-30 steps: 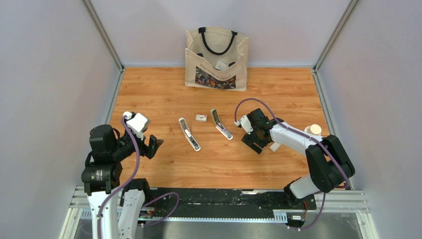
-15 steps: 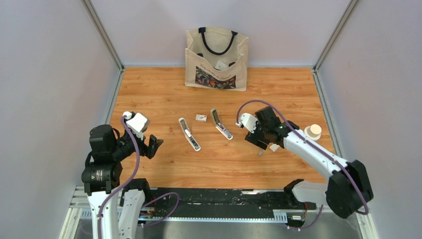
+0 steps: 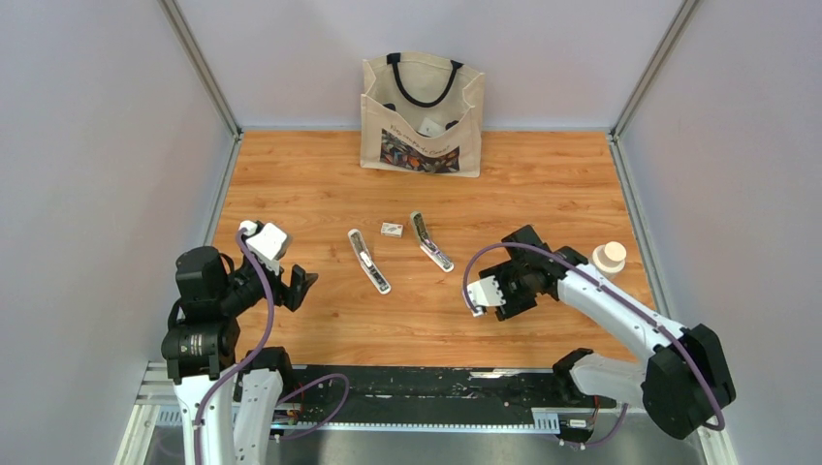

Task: Load the staples into the stapler

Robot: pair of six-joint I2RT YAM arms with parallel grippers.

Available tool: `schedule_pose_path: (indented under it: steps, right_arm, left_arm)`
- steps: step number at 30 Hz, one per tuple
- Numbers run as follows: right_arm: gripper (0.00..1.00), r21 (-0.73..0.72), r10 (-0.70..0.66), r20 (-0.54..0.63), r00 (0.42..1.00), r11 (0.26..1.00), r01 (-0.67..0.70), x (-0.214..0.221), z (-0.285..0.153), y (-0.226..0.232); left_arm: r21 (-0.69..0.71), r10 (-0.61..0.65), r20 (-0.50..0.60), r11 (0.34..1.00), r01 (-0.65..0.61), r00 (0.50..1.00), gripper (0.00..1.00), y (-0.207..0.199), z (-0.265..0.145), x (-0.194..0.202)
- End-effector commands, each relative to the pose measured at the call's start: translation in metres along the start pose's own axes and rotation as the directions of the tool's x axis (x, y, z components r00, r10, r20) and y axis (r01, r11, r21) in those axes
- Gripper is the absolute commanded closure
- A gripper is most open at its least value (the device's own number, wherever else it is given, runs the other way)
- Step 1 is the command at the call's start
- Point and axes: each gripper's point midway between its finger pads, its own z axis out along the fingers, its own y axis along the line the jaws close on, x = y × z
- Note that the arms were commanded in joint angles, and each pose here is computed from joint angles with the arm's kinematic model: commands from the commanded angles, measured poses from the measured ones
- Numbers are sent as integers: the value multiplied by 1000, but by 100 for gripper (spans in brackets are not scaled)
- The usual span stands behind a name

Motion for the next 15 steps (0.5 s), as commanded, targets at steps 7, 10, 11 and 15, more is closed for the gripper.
schedule_pose_path:
  steps: [7,10,11,15]
  right_arm:
    - [48,-143,-150,19,989,978,151,4,31,5]
    - [48,-153,-160,6,987,975,159,8,36,1]
    - [49,-159,-166,2,986,974,164,9,37,1]
    - [49,-178,-177,-23,984,969,170,15,41,2]
  left_arm:
    - [-17,0,30,1000,0,1000,11,5,2,-5]
    - [-20,-1,30,1000,1,1000,11,5,1,-5]
    - [-22,1,31,1000,-1,1000,11,6,1,-5]
    - [-24,-2,28,1000,2,1000,11,6,1,-3]
